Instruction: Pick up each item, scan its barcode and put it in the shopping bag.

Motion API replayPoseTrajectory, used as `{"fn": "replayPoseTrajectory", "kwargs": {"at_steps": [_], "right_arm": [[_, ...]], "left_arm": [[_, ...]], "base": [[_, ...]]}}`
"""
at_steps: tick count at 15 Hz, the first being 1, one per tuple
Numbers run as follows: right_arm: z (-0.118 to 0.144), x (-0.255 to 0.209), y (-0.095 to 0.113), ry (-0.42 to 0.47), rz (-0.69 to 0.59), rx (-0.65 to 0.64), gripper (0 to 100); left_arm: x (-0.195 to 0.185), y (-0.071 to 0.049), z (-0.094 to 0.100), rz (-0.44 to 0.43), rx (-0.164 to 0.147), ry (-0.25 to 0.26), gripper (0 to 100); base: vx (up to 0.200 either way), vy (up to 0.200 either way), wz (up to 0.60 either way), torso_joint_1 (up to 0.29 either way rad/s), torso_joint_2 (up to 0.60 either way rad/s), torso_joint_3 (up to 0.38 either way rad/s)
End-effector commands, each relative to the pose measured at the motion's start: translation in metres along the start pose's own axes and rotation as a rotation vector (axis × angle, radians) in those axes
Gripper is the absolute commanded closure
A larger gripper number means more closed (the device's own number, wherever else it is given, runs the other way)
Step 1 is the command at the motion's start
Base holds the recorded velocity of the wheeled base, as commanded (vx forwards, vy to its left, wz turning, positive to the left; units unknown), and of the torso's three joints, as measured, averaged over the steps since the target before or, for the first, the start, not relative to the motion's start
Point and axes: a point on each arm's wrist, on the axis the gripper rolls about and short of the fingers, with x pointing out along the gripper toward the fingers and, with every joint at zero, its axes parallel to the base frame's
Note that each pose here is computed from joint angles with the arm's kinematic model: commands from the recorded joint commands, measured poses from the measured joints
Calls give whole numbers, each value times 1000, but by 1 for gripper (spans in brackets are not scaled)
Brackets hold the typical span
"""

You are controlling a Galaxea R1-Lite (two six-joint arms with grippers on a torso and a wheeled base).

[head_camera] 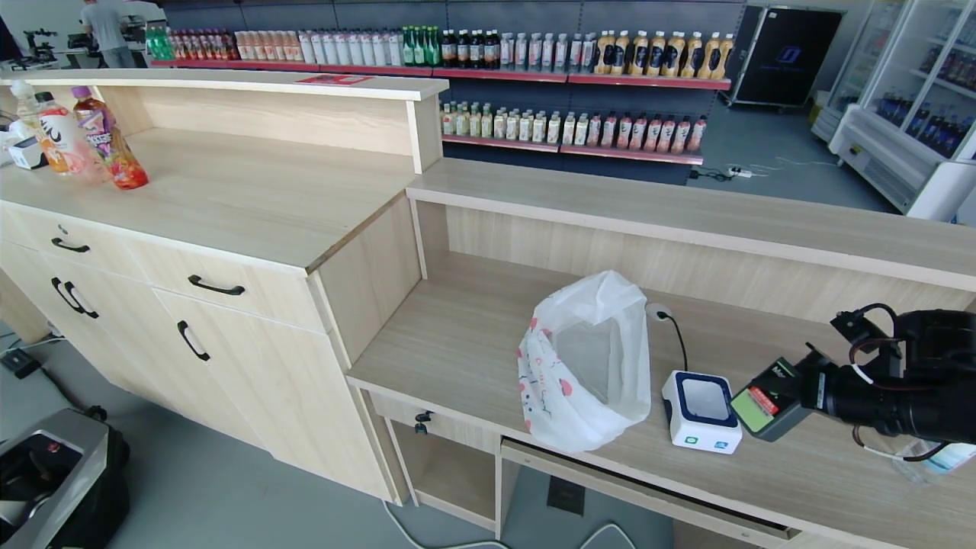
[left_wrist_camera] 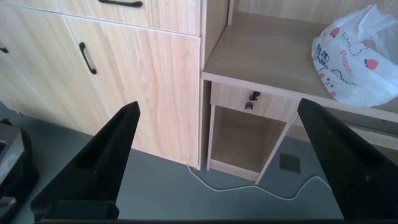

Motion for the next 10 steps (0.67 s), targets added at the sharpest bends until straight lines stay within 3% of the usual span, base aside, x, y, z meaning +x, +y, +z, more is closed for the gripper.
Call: {"fn": "replayPoseTrajectory", "kwargs": {"at_steps": [1,10], "right_arm": [[2,6,-3,2,11,-1,100],[9,13,-8,-6,21,-7,100]], "left_arm": [[0,0,0,0,0,0,0],[0,0,0,1,1,0,0]], "base": [[0,0,0,0,0,0],[0,0,0,0,0,0]]}}
